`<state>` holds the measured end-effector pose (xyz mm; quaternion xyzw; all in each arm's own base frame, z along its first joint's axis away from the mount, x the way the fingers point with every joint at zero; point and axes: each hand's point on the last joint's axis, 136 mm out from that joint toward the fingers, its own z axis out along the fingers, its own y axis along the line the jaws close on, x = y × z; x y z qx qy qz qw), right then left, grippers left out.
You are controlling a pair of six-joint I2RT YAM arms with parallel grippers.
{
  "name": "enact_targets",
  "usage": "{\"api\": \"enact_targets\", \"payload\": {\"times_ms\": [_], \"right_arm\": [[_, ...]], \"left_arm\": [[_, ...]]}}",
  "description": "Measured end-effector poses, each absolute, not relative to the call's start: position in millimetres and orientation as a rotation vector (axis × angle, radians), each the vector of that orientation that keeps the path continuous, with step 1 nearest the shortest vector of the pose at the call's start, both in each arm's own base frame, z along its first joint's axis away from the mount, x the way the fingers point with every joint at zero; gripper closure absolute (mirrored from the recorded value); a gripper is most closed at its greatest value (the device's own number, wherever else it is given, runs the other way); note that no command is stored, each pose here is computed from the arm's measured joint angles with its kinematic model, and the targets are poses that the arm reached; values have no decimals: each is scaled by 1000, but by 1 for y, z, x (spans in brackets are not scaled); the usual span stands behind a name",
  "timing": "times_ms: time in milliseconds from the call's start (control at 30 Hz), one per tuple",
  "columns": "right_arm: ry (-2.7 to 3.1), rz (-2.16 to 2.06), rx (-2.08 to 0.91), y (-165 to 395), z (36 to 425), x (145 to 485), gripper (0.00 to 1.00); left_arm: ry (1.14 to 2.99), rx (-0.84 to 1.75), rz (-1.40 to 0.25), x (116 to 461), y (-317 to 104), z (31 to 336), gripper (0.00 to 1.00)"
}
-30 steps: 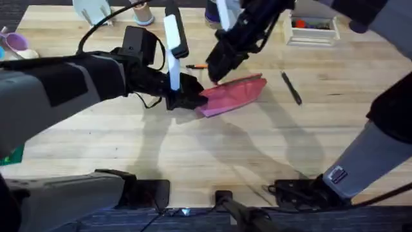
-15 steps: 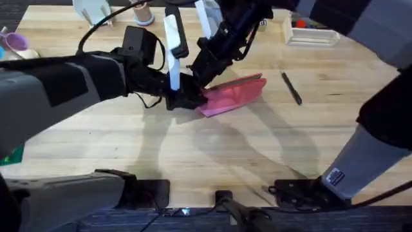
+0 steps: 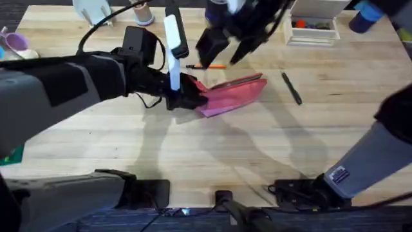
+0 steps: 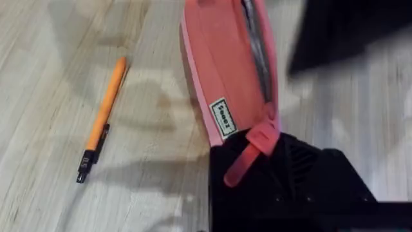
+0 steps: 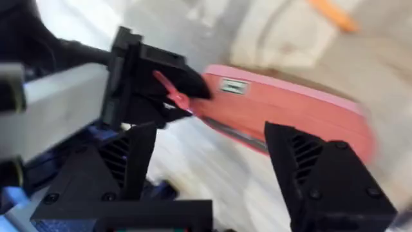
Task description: Unzip the bag, pick up the pens from the table one at a time and place them inside, then zip the bag closed.
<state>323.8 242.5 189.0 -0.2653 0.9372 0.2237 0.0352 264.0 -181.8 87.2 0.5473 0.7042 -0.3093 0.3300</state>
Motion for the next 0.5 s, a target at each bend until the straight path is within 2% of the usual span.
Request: {"api": "enact_targets", "payload": {"times_ms": [133,267,433,467,500], "right_arm": [[2754,530,-828,222,226,337,6],[2645,459,-877,213,254,336,6],[2622,424,-906,209,259,335,6],[2631,422,-910,208,258,333,6],[2637,417,-914,207,257,332,6]], "left_arm": [[1841,1432,-809,264,-182,87,949],[1841,1432,-809,264,-182,87,923],[1841,1432,-808,264,-182,87,916],[1840,1432,-809,264,-182,87,865],[1836,1434,-809,264,-182,88,722]]}}
